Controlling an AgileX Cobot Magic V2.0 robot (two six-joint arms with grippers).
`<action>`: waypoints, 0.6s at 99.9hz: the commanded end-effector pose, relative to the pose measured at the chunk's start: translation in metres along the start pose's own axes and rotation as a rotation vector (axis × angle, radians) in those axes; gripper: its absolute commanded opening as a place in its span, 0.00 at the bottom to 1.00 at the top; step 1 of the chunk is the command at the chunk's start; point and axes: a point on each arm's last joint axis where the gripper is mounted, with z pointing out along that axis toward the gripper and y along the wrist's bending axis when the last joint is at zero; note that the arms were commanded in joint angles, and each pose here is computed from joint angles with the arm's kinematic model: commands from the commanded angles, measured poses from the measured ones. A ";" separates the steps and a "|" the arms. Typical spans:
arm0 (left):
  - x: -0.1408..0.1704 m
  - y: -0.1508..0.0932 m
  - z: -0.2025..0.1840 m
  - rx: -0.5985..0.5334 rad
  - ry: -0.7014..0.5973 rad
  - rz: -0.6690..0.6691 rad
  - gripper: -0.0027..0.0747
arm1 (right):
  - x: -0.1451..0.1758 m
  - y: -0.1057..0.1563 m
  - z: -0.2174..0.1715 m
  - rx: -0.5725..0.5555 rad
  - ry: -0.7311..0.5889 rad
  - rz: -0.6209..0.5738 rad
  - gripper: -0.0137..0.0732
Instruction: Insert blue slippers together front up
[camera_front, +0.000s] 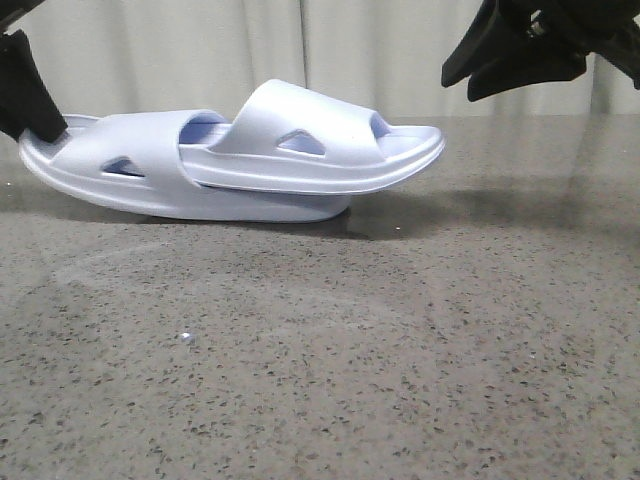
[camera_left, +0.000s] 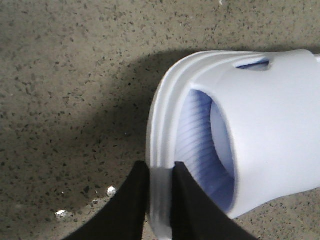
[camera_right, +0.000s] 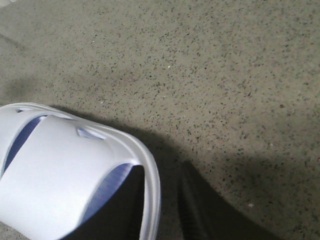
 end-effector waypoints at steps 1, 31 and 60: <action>-0.007 -0.012 -0.015 0.005 -0.072 0.060 0.17 | -0.016 0.007 -0.014 -0.009 -0.089 -0.018 0.30; -0.008 -0.013 -0.017 0.002 -0.090 0.064 0.56 | -0.015 0.006 -0.014 -0.004 -0.079 -0.038 0.30; -0.005 -0.031 -0.051 -0.041 -0.188 0.120 0.44 | -0.017 0.012 -0.031 0.004 -0.102 -0.129 0.29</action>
